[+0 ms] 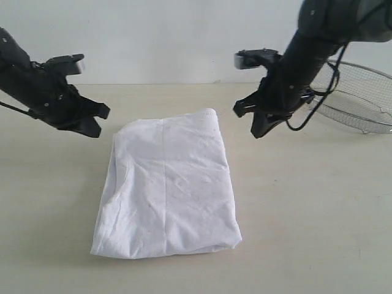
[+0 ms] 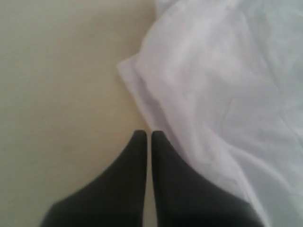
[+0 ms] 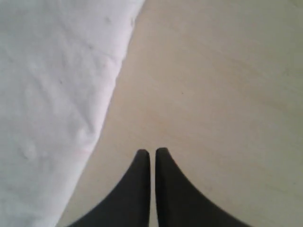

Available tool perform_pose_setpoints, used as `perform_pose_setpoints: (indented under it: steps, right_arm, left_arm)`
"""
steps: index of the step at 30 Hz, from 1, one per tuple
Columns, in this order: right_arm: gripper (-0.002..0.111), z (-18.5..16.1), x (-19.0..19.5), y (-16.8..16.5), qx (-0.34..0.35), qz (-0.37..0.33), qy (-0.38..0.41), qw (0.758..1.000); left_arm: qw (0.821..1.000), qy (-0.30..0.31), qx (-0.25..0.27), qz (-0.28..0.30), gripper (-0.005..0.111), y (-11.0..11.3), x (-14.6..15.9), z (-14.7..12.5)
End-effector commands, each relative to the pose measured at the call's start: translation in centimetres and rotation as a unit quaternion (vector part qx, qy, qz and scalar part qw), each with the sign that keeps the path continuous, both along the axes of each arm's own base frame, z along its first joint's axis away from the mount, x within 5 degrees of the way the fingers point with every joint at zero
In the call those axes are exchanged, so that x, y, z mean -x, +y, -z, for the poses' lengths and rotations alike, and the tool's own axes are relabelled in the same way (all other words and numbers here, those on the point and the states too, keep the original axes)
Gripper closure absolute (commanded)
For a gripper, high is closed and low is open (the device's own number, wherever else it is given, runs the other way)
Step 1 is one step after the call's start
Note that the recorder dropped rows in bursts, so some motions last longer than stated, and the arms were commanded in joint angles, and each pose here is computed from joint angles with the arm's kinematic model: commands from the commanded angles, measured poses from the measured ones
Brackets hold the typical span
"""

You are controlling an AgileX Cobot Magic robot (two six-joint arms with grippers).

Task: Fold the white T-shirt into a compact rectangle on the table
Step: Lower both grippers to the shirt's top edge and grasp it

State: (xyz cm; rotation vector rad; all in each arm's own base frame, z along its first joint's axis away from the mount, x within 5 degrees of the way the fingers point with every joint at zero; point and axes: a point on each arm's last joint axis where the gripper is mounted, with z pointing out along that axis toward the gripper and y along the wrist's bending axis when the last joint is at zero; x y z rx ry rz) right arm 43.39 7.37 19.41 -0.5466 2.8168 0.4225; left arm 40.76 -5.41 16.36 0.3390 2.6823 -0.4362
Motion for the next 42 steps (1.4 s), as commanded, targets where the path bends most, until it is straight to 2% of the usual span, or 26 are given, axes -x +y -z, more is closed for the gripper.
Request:
perform_pose_setpoints:
  steps: [1,3,5,8,10,15,18,26,35,37,42]
  right_arm:
    - [0.109,-0.5,-0.7,-3.1,-0.177,-0.003,-0.007,0.984]
    - [0.109,0.1,-1.1,-3.8,-0.211,0.008,-0.006,0.977]
    - [0.109,1.2,-1.5,-4.2,-0.21,0.024,-0.007,0.977]
    - [0.103,3.1,-1.9,-4.1,-0.215,0.031,0.005,0.976]
    - [0.093,4.0,-2.1,-4.1,-0.222,0.032,0.01,0.974]
    - [0.054,5.7,-2.4,-3.6,-0.242,0.045,0.021,0.969]
    - [0.047,6.7,-2.6,-2.7,-0.237,0.044,0.025,0.97]
    - [0.047,8.4,-3.0,0.3,-0.212,0.042,0.005,0.976]
    - [0.05,10.4,-2.8,2.9,-0.217,0.036,0.021,0.975]
    - [0.059,10.7,-2.9,3.0,-0.214,0.038,0.02,0.976]
    - [0.102,11.1,-3.0,3.2,-0.21,0.043,0.015,0.977]
  left_arm:
    - [0.997,0.02,0.06,-0.037,0.102,3.3,0.0,-0.5]
    - [0.992,0.029,0.12,-0.02,0.102,3.6,0.1,-0.4]
    - [0.981,0.042,0.19,-0.001,0.102,3.6,0.2,0.0]
    - [0.973,0.067,0.219,-0.003,0.102,3.3,0.2,1.4]
    - [0.97,0.079,0.229,-0.001,0.102,2.6,0.1,2.2]
    - [0.964,0.076,0.254,0.007,0.102,0.5,-0.2,2.6]
    - [0.966,0.069,0.25,0.005,0.102,-0.8,-0.3,2.7]
    - [0.974,0.051,0.22,0.0,0.102,-3.5,-0.6,3.1]
    - [0.973,0.097,0.211,-0.012,0.102,-5.4,-0.2,6.1]
    - [0.972,0.103,0.208,-0.021,0.102,-5.3,-0.3,6.6]
    - [0.976,0.095,0.192,-0.044,0.102,-5.0,-0.6,7.6]
